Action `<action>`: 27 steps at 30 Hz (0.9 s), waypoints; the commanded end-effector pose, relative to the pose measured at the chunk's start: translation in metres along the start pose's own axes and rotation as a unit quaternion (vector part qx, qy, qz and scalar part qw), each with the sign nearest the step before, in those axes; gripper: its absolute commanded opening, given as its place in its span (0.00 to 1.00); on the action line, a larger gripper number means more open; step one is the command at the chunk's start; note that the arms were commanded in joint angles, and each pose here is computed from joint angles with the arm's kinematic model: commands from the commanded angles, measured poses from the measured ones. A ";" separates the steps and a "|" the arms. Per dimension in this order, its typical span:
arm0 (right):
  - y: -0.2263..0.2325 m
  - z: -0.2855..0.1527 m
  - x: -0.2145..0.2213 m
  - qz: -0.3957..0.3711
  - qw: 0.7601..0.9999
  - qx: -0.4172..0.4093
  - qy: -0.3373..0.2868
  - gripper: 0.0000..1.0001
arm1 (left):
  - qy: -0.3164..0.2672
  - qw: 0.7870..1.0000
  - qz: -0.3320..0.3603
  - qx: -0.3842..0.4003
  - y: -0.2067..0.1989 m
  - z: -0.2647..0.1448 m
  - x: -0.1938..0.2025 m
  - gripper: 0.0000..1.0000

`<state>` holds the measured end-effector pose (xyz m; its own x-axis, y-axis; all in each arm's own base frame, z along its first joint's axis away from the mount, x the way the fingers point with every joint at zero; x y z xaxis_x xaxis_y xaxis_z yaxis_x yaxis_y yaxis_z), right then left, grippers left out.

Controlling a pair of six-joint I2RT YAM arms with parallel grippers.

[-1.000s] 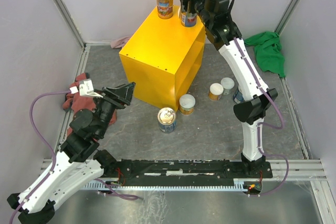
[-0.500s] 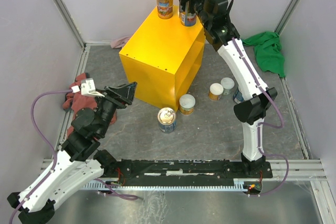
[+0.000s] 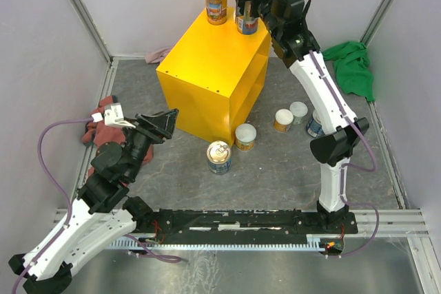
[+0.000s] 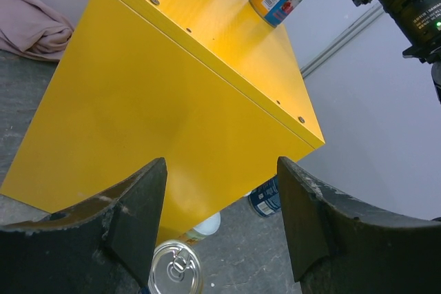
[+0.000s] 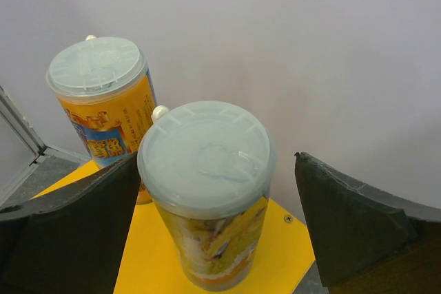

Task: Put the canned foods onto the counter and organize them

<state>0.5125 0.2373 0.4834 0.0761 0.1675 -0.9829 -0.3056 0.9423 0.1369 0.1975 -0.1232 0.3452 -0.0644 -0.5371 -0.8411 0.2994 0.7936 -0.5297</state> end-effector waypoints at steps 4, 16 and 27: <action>0.001 -0.044 -0.062 0.023 0.998 -0.003 -0.052 0.99 | -0.026 1.000 0.014 0.005 -0.007 -0.010 -0.030 0.72; 0.002 -0.117 -0.074 0.041 0.998 0.014 -0.046 0.99 | -0.002 1.000 0.005 -0.005 -0.006 -0.015 -0.029 0.73; -0.043 -0.208 0.046 0.086 0.987 0.128 0.039 0.99 | 0.043 0.999 -0.025 0.003 -0.004 -0.019 -0.003 0.72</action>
<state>0.3450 0.1635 0.4424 -0.0212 0.2546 -0.9668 -0.1822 0.9499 0.2542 0.1841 -0.1148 0.3445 -0.1318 -0.5022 -0.8547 0.2738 0.8102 -0.5183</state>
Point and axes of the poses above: each gripper's point midway between its finger pads, its own z axis out along the fingers, its own y axis along the line the jaws close on, x = y × z, the point moved 3 cm from there along -z, back along the fingers, and after that the axes turned 8 degrees about z, right-handed, at the moved point
